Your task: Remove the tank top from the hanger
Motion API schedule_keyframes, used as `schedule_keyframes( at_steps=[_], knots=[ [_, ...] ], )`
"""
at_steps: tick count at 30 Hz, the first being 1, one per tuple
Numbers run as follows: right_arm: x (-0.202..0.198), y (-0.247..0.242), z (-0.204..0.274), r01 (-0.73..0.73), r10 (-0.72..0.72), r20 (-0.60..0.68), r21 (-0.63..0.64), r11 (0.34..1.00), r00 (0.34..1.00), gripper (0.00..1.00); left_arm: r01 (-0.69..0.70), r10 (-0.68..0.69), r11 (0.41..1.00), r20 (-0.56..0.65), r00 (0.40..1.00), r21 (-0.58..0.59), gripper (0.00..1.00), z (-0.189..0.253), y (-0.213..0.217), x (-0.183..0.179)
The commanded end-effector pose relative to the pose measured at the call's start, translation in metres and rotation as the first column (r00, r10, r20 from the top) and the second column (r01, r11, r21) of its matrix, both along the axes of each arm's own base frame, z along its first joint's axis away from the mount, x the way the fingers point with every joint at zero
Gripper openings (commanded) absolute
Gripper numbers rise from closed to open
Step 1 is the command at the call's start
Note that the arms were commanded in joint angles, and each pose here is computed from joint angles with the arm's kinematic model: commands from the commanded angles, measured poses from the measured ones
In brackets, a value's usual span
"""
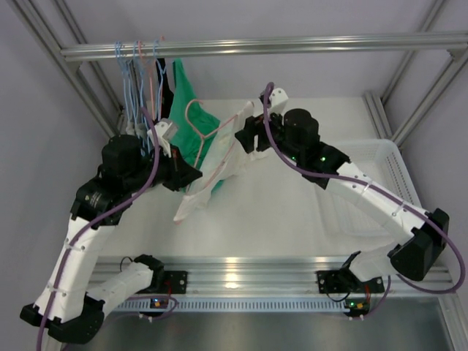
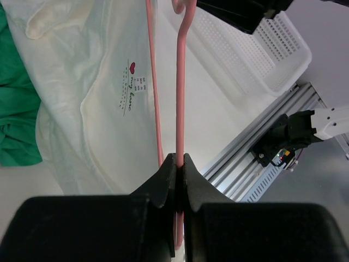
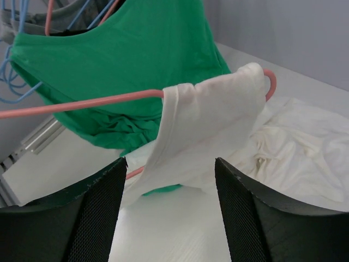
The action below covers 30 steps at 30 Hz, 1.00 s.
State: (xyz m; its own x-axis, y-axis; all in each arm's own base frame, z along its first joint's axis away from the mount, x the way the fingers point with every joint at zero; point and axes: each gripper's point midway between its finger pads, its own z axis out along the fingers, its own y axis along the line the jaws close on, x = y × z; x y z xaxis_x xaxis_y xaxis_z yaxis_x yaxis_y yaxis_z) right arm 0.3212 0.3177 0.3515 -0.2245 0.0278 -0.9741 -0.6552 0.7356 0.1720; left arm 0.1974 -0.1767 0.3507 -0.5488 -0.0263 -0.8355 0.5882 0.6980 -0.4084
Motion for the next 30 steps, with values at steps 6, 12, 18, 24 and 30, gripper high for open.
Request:
schedule_keyframes(
  at_steps=[6, 12, 18, 24, 30],
  knots=[
    [0.015, 0.016, 0.041, 0.033, -0.037, 0.106, 0.040, 0.999, 0.994, 0.56, 0.069, -0.067, 0.996, 0.048, 0.997, -0.060, 0.00, 0.020, -0.009, -0.011],
    [0.029, 0.010, 0.031, 0.112, -0.112, 0.110, 0.005, 0.994, 0.988, 0.27, 0.074, -0.070, 0.995, 0.060, 0.996, -0.062, 0.00, 0.022, -0.008, -0.014],
    [0.031, 0.002, 0.030, 0.156, -0.154, 0.118, -0.003, 0.988, 0.981, 0.00, 0.055, -0.053, 0.997, 0.055, 0.997, -0.052, 0.00, 0.018, -0.006, -0.011],
    [0.036, -0.017, 0.044, 0.242, -0.241, 0.146, 0.009, 0.970, 0.960, 0.00, 0.042, -0.041, 0.999, 0.054, 0.998, -0.033, 0.00, 0.014, -0.003, -0.010],
    [0.056, -0.040, 0.059, 0.347, -0.346, 0.169, 0.028, 0.938, 0.923, 0.00, 0.075, -0.074, 0.997, 0.027, 0.997, -0.021, 0.00, 0.003, -0.004, -0.017]
  ],
)
